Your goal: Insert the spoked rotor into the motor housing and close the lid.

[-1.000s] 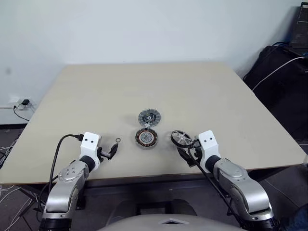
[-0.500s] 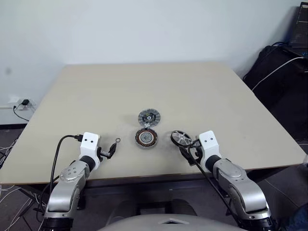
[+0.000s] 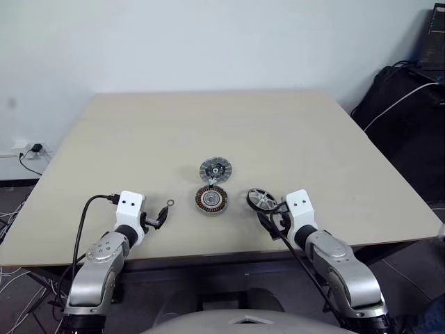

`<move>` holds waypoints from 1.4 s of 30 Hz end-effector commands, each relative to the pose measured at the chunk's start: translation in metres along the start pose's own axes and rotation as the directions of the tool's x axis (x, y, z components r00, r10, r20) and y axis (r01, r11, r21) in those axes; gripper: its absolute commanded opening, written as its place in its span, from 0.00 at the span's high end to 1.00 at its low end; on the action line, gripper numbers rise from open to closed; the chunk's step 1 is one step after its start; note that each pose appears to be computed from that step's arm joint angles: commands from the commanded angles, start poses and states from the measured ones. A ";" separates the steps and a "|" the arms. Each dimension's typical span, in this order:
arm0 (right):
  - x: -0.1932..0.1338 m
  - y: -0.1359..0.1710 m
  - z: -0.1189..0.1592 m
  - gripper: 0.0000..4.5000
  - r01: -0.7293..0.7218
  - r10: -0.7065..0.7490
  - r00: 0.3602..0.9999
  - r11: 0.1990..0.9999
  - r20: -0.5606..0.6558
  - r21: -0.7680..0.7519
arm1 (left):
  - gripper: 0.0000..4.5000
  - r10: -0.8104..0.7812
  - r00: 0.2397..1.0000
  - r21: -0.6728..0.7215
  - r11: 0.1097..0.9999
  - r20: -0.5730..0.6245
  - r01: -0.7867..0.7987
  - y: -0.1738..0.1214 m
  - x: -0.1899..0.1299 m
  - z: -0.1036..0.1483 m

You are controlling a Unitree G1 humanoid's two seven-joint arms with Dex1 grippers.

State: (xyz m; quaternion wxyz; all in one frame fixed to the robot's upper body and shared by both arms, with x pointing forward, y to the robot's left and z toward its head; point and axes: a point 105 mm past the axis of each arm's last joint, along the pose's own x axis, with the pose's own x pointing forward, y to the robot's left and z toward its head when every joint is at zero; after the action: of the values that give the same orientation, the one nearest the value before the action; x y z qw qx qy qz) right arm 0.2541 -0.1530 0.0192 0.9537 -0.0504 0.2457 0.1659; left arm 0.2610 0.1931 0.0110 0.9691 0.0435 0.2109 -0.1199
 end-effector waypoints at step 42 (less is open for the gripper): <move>-0.001 -0.003 0.012 0.01 0.032 -0.032 0.998 0.999 0.059 0.005 | 0.00 -0.012 0.999 0.002 1.000 0.029 0.012 -0.002 0.004 0.008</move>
State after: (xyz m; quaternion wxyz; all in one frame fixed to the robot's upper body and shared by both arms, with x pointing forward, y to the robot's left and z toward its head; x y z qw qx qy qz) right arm 0.2548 -0.1519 0.0190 0.9569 -0.0465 0.2393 0.1579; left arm 0.2618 0.1912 0.0086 0.9681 0.0386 0.2149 -0.1228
